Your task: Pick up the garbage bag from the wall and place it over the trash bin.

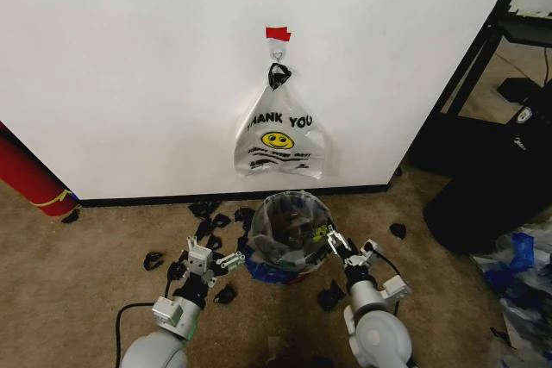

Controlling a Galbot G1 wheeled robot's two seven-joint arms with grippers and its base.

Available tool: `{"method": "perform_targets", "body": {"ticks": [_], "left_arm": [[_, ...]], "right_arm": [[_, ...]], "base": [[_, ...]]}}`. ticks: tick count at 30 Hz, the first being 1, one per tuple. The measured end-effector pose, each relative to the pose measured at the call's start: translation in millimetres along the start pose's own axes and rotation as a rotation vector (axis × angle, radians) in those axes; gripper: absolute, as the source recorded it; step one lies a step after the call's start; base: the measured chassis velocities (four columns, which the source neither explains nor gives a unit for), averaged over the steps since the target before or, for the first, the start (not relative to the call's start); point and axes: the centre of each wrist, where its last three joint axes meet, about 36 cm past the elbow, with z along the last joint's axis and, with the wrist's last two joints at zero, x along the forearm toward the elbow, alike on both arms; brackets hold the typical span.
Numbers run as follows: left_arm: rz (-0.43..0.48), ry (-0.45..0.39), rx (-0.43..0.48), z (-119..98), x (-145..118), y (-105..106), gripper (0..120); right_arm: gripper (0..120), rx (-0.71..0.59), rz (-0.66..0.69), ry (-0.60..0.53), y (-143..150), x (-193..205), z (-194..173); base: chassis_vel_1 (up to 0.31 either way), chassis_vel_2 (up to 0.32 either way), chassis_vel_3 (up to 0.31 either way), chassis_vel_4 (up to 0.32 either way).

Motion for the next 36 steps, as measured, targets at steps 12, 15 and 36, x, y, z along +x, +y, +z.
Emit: {"method": "perform_targets", "body": {"ticks": [12,15,36], "left_arm": [[0.029,0.153,0.073,66,-2,6,100],[0.064,0.178,0.071,81,-7,6,100],[0.046,0.237,-0.012,129,-14,14,100]], "right_arm": [[100,0.033,-0.576,-0.391,8,-4,-30],[100,0.015,-0.578,-0.448,16,-4,-43],[100,-0.005,-0.606,-0.422,34,6,-44]], "base": [[0.0,0.0,0.0,0.0],[0.0,0.0,0.0,0.0],[0.0,0.0,0.0,0.0]]}}
